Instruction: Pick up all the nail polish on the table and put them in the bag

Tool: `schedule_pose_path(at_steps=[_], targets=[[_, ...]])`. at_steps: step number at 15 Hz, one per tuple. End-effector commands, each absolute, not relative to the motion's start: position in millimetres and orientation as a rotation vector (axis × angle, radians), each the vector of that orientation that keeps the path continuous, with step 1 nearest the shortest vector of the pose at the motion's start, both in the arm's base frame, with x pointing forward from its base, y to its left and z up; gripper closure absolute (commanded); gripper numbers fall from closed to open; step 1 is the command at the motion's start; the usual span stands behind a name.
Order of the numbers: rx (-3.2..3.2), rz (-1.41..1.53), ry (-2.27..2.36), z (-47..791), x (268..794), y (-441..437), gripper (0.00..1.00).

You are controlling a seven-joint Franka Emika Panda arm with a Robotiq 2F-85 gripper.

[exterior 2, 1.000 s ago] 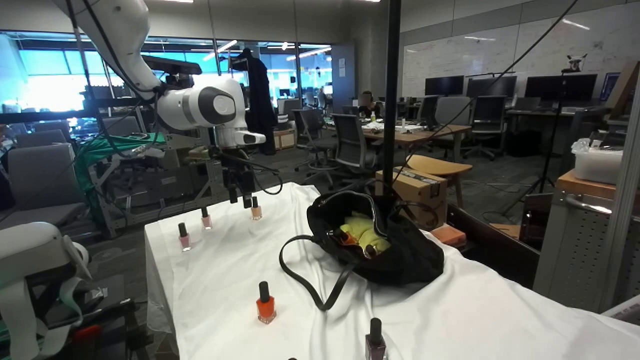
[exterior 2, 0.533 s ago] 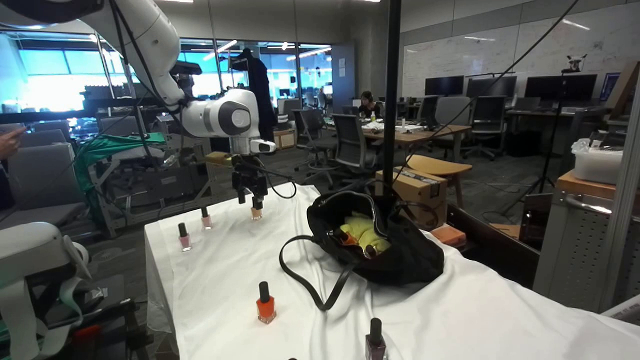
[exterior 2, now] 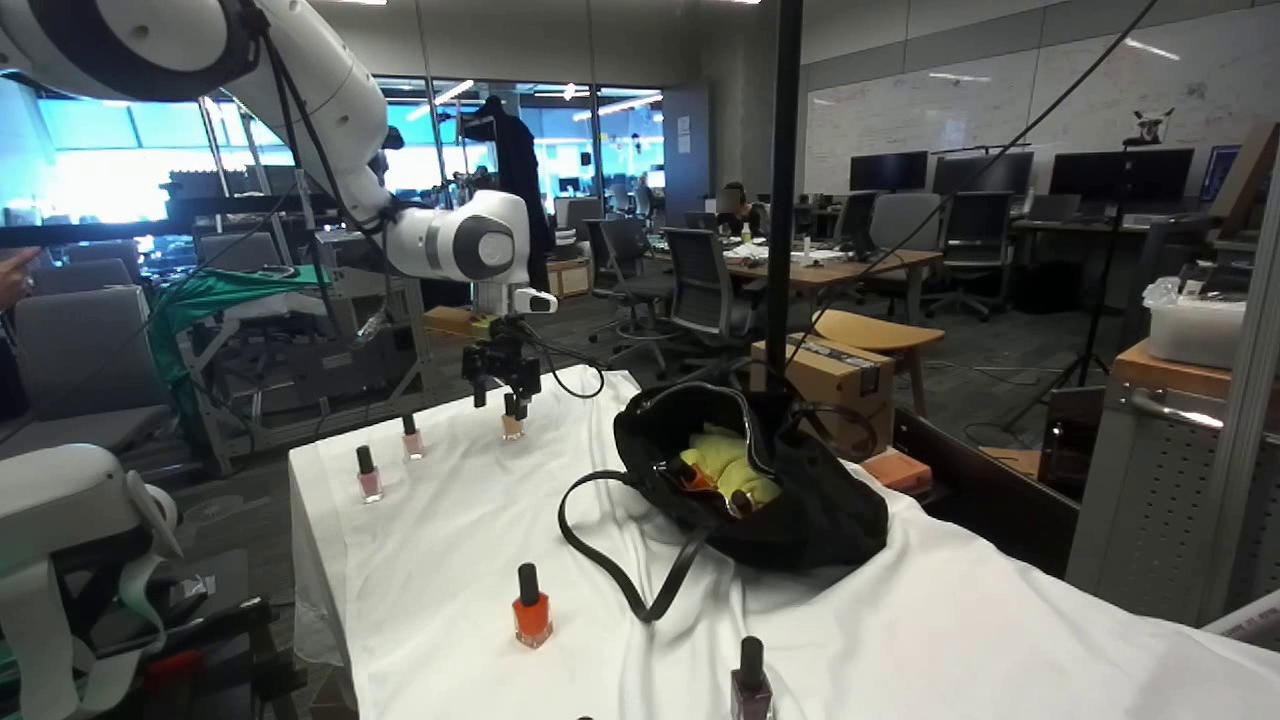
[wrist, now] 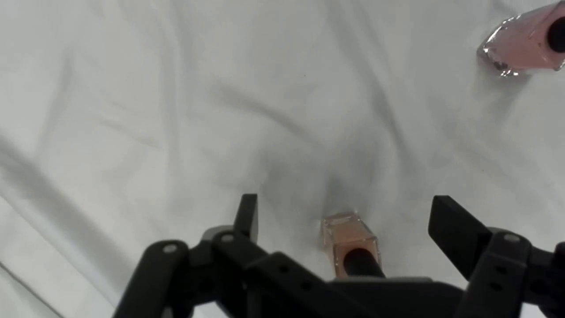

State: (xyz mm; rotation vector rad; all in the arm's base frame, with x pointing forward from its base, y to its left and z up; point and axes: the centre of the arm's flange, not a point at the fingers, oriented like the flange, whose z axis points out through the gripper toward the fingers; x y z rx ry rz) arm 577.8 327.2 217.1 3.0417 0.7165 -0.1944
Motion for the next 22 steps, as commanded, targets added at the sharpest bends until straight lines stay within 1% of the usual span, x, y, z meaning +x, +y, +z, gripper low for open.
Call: schedule_pose_path(at_steps=[1,8,22], targets=[[3.037,-0.233,0.841,220.4,585.7,345.3,0.0],[3.005,-0.185,0.949,204.2,586.5,356.3,0.0],[2.992,-0.162,1.051,186.4,605.7,358.4,0.0]])
